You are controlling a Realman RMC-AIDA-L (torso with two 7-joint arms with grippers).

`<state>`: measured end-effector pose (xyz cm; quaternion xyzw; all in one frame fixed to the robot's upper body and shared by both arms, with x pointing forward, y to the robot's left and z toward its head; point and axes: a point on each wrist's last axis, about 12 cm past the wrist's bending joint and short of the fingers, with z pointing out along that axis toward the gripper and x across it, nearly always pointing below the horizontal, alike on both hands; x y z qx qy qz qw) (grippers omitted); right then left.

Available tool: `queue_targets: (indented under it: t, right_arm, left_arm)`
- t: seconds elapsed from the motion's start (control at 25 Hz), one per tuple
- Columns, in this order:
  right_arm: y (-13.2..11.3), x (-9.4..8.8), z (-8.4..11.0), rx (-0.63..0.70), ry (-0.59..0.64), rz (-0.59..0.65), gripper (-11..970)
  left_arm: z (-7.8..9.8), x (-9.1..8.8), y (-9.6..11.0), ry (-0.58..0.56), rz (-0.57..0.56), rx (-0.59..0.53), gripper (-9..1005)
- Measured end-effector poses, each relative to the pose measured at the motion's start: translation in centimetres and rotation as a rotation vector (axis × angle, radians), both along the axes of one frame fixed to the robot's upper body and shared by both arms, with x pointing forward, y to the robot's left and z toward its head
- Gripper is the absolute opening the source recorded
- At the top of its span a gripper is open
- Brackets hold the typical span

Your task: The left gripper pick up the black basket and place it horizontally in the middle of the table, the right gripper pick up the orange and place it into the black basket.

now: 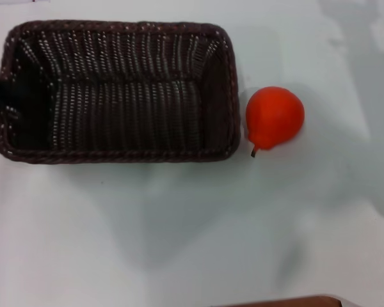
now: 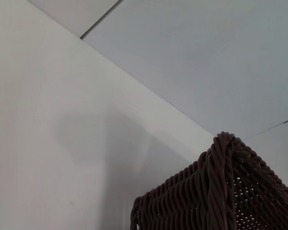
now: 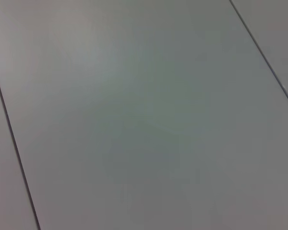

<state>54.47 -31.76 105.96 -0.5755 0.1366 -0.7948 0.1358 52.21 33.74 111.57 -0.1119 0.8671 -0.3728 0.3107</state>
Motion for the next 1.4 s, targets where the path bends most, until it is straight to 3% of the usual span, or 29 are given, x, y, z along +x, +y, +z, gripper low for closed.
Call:
queue_targets:
  t: [0.64,0.92,1.2,1.4]
  right_arm:
    - [-0.1,0.1,0.1,-0.002,-0.003,-0.003,941]
    - [-0.1,0.0,0.0,0.0,0.001,-0.003,942]
    - [0.1,0.0,-0.1,-0.002,0.005,0.007,941]
    - [0.0,0.2,0.2,0.04,-0.01,0.043,941]
  left_arm:
    - [-1.7,0.0,-2.5,0.034,-0.048,-0.038,201]
    - [-2.2,-0.2,-3.0,0.055,-0.072,-0.051,424]
    - [-1.8,-0.5,-2.0,0.001,-0.085,-0.028,510]
    - [-0.2,-0.9,0.1,-0.161,-0.104,0.008,535]
